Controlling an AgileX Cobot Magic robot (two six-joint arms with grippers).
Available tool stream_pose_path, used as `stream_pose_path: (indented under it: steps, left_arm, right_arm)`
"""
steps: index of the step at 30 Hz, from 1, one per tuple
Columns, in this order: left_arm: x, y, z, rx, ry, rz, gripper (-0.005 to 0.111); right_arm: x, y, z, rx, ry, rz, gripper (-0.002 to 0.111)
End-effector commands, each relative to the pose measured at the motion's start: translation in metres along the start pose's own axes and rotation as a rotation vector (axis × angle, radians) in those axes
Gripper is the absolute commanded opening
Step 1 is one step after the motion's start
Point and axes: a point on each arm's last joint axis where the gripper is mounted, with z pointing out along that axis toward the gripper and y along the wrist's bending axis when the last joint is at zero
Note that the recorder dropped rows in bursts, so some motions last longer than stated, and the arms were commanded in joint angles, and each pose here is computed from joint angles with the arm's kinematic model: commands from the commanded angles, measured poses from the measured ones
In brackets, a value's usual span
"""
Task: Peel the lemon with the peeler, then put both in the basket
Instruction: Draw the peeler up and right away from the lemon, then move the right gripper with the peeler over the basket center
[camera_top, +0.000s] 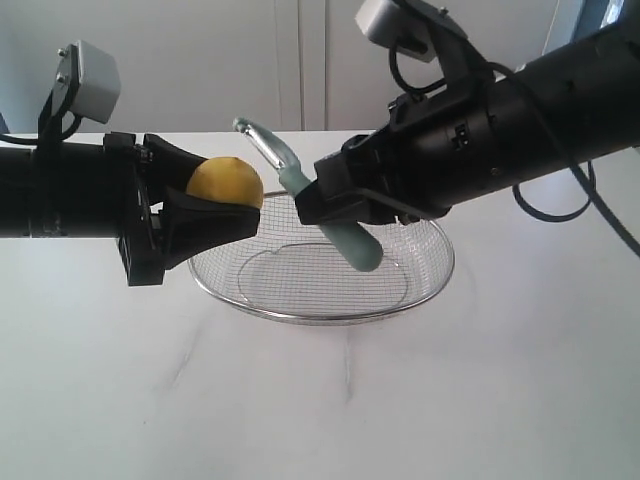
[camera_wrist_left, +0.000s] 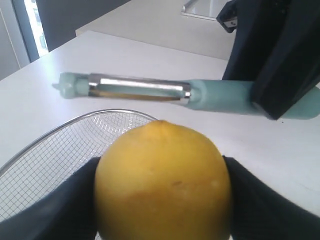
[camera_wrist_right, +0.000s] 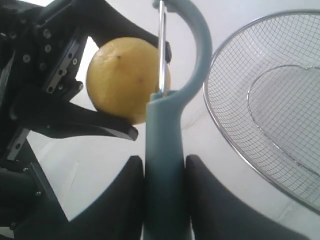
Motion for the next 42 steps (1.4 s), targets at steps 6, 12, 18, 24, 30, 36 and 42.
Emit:
stream_pose_path:
  steps: [6,12,18,24,30,36,42]
  left_arm:
    - [-0.003,0.001,-0.001,-0.022,-0.014,-0.013,0.0]
    - [-0.01,-0.002,-0.007,-0.054,-0.019,0.004,0.0]
    - [-0.021,-0.005,-0.025,-0.198,0.03,-0.075,0.0]
    - [-0.033,-0.019,-0.049,-0.297,0.093,-0.013,0.0]
    - [-0.041,-0.034,-0.061,-0.27,0.102,0.039,0.0]
    - [-0.042,-0.035,-0.063,-0.276,0.096,0.042,0.0]
    - [-0.042,-0.035,-0.063,-0.279,0.096,0.042,0.0]
  right_arm:
    - [0.0,0.026,-0.049,0.07,-0.082,-0.178,0.0]
    - [0.002,0.027,-0.078,0.276,-0.131,-0.389,0.0]
    - [0.001,0.02,-0.081,0.368,-0.121,-0.472,0.0]
    - [-0.001,0.017,-0.081,0.405,-0.128,-0.501,0.0]
    - [-0.002,0.008,-0.069,0.396,-0.096,-0.439,0.0]
    - [-0.002,-0.008,-0.045,0.388,-0.024,-0.407,0.0]
    - [-0.001,-0.027,-0.018,0.384,0.039,-0.37,0.0]
